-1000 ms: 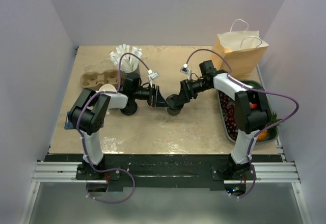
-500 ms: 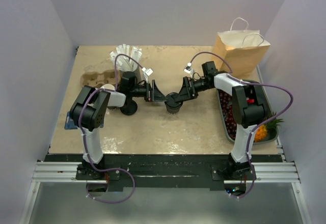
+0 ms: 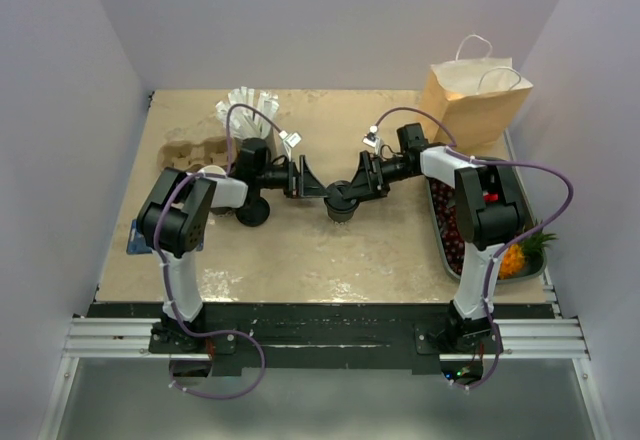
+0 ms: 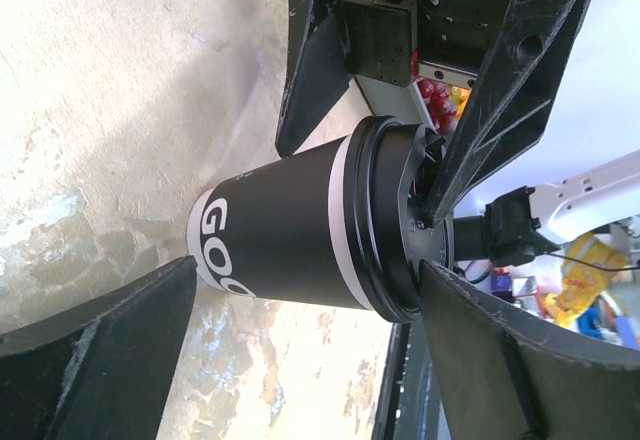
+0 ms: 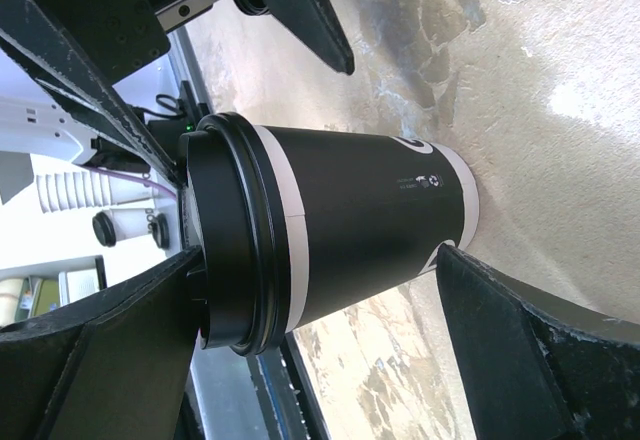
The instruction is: Pack the takeout coffee
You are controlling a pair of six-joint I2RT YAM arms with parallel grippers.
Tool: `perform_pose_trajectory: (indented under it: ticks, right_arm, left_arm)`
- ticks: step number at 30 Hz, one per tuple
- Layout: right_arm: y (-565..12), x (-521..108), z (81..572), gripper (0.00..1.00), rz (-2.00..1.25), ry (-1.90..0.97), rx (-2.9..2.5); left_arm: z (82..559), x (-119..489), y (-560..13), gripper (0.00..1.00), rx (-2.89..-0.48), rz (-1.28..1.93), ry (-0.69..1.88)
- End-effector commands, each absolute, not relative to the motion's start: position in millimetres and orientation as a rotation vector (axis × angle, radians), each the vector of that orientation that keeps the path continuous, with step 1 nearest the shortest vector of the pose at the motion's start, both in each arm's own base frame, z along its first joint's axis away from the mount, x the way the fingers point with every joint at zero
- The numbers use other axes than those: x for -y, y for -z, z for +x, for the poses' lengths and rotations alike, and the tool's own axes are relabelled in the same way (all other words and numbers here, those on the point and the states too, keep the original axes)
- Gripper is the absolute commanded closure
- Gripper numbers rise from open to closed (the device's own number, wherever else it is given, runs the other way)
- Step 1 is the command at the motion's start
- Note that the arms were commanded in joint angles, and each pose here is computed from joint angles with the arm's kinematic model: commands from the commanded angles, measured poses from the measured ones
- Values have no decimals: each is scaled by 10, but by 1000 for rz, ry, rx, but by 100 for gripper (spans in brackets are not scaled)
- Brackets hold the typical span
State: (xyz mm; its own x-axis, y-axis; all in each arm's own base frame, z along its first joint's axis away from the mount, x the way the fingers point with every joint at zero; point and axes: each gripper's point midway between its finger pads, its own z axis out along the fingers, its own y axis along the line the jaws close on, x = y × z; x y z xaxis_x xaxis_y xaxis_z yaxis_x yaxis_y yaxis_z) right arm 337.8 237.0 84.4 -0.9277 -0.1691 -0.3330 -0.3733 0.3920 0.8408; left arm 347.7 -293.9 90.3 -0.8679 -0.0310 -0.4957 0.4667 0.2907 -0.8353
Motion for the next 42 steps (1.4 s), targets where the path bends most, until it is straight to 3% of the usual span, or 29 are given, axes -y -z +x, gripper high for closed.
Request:
perform_pose_trajectory:
  ticks: [1, 7, 14, 22, 30, 42]
  right_arm:
    - [-1060, -2343, 3485, 2, -644, -1460, -2333]
    - [-1581, -2408, 3524, 1, -778, -1469, -2138]
    - [-1663, -2358, 3632, 1, -809, -1345, -2115]
    - [-1622, -1919, 3682, 1, -1055, -775, -2056]
    - [-1200, -1968, 3231, 1, -1423, -530, -2017]
    - [-855, -2311, 3351, 1, -1395, -599, -2109]
  left_arm:
    - [3573, 2965, -1103, 3, -2031, 508, 1521]
    - [3646, 2996, -1499, 0, -1919, 678, 1470]
    - [3794, 2894, -1693, 0, -1904, 803, 1245]
    - [3679, 2579, -2097, 0, -1819, 1077, 922]
    - [3866, 2007, -2824, 1, -1711, 890, 659]
    - [3808, 1237, -3138, 1, -1707, 694, 511]
